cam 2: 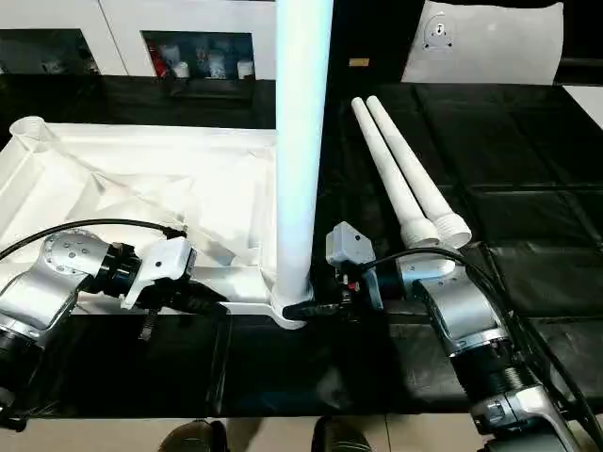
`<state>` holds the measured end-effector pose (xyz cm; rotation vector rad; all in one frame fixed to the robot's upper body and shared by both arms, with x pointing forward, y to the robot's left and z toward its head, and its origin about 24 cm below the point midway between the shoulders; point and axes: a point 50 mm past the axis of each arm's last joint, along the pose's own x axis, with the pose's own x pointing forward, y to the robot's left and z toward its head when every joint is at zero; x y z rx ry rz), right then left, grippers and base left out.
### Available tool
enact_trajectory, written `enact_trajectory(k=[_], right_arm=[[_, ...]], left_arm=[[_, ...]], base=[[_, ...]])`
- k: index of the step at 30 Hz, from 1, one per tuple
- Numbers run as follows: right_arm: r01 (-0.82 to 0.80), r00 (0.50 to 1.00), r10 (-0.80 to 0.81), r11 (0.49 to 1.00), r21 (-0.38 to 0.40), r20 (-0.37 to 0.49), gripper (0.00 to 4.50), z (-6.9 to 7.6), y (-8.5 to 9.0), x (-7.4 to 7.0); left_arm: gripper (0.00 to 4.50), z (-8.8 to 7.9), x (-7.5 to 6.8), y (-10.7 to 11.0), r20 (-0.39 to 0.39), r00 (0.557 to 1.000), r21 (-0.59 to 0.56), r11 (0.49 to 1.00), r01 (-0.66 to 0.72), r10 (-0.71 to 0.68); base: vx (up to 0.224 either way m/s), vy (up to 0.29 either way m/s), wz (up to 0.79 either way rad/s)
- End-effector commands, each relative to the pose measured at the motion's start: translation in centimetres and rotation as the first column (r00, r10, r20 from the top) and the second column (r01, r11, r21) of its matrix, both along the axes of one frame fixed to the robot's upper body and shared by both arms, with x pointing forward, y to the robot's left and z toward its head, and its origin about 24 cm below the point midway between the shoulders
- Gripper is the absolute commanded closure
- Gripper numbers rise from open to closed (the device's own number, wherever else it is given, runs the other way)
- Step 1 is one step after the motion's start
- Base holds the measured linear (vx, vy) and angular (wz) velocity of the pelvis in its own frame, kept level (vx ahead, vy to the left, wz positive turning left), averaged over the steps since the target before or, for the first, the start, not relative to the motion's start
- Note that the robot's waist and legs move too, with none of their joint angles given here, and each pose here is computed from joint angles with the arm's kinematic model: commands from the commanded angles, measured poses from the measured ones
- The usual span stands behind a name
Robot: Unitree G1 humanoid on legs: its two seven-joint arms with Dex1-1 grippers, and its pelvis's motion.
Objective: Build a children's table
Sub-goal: Rotate leg to tighten
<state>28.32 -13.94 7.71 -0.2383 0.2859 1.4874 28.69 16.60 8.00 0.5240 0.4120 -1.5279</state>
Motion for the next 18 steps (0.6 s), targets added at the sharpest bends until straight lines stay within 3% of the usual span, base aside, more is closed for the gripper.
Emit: enact_trajectory(k=[1,6,10,11,12,15,18], right_arm=[[0.001,1.0,0.0,0.997,0.081,-0.016,1.83,0.2,1.2,-0.7],[0.153,0.988,-0.148,0.978,0.14,-0.043,1.83,-0.4,2.6,-1.0],[0.356,0.935,-0.346,0.916,0.184,-0.082,1.84,-1.1,5.0,-0.5],[0.356,0.935,-0.346,0.916,0.184,-0.082,1.84,-1.1,5.0,-0.5],[0.475,0.88,-0.461,0.862,0.178,-0.113,1.84,-1.4,6.3,0.2],[0.568,0.823,-0.552,0.804,0.176,-0.137,1.84,-1.4,7.7,0.7],[0.658,0.753,-0.639,0.736,0.158,-0.16,1.84,-1.5,8.6,1.2]], left_arm=[[4.5,0.7,0.2,-1.3,0.036,0.998,-0.071,0.996,-0.049,0.052],[4.5,0.6,0.8,-2.2,0.07,0.963,-0.113,0.961,-0.251,0.26],[4.5,0.8,1.2,-4.1,0.041,0.89,-0.19,0.878,-0.439,0.454],[4.5,0.8,1.2,-4.1,0.041,0.89,-0.19,0.878,-0.439,0.454],[4.5,1.0,1.4,-5.2,0.025,0.843,-0.217,0.826,-0.52,0.537],[4.5,1.3,1.8,-6.6,0.012,0.783,-0.247,0.76,-0.601,0.622],[4.5,1.6,1.9,-7.8,0.028,0.748,-0.253,0.728,-0.637,0.664]], base=[[0.0,0.0,0.0],[0.0,0.0,0.0],[0.0,0.0,0.0],[0.0,0.0,0.0],[0.0,0.0,0.0],[0.0,0.0,0.0],[0.0,0.0,0.0]])
